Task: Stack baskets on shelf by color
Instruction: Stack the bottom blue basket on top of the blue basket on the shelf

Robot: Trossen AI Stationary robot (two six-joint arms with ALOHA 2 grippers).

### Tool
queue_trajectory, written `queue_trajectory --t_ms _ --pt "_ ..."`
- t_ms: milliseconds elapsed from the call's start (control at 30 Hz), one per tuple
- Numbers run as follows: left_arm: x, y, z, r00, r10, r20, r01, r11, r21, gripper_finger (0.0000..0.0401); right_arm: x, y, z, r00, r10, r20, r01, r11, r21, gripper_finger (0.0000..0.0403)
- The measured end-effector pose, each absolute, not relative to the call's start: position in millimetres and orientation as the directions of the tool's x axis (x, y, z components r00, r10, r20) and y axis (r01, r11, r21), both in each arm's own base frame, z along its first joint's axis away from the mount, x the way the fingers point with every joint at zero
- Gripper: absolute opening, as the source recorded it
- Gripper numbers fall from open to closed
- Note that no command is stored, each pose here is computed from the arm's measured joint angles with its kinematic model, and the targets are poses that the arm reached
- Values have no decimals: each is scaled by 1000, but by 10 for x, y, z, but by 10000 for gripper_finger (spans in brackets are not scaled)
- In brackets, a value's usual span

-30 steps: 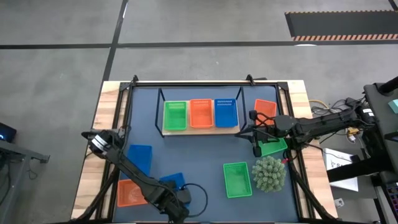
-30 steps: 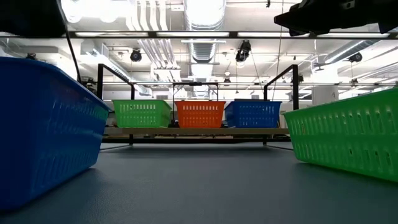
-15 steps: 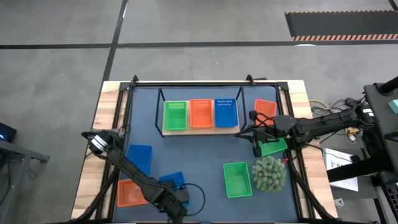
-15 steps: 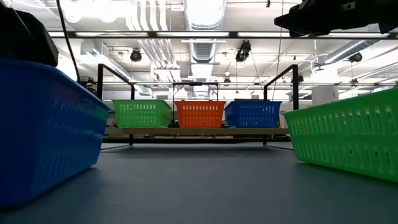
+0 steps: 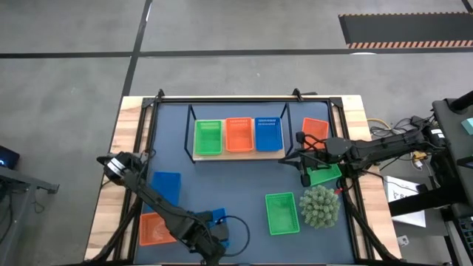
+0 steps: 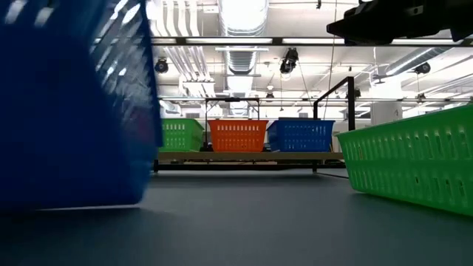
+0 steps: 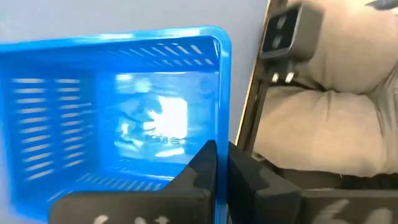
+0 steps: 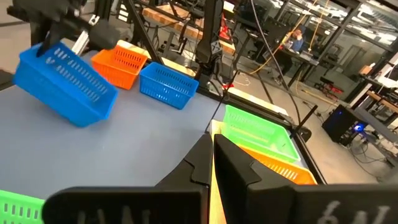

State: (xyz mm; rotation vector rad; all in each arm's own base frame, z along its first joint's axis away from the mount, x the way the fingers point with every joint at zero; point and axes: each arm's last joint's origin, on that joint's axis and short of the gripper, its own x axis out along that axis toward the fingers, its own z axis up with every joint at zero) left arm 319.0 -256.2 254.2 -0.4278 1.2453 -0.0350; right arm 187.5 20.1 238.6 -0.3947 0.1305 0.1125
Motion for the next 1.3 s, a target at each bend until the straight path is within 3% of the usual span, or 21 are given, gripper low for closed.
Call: queue_trajectory --t_ms 300,567,767,967,1300 --pt "3411 -2283 3219 444 -229 -866 -76 954 -291 0 1852 198 2328 973 81 -215 -157 918 -365 9" --pt "3648 -1779 3611 573 -95 -814 23 995 -101 0 1756 187 2369 973 80 -217 -153 924 -349 9" --pt "3882 -1254 3641 614 16 -789 76 994 79 0 1626 173 2418 981 82 -176 -139 930 -340 9" --pt "4078 -690 3591 624 256 -739 -11 948 319 0 1507 161 2394 986 85 -140 -128 935 -331 9" --pt "4356 -44 3328 632 364 -684 -106 915 389 0 1331 142 2438 991 88 -96 -115 939 -323 9"
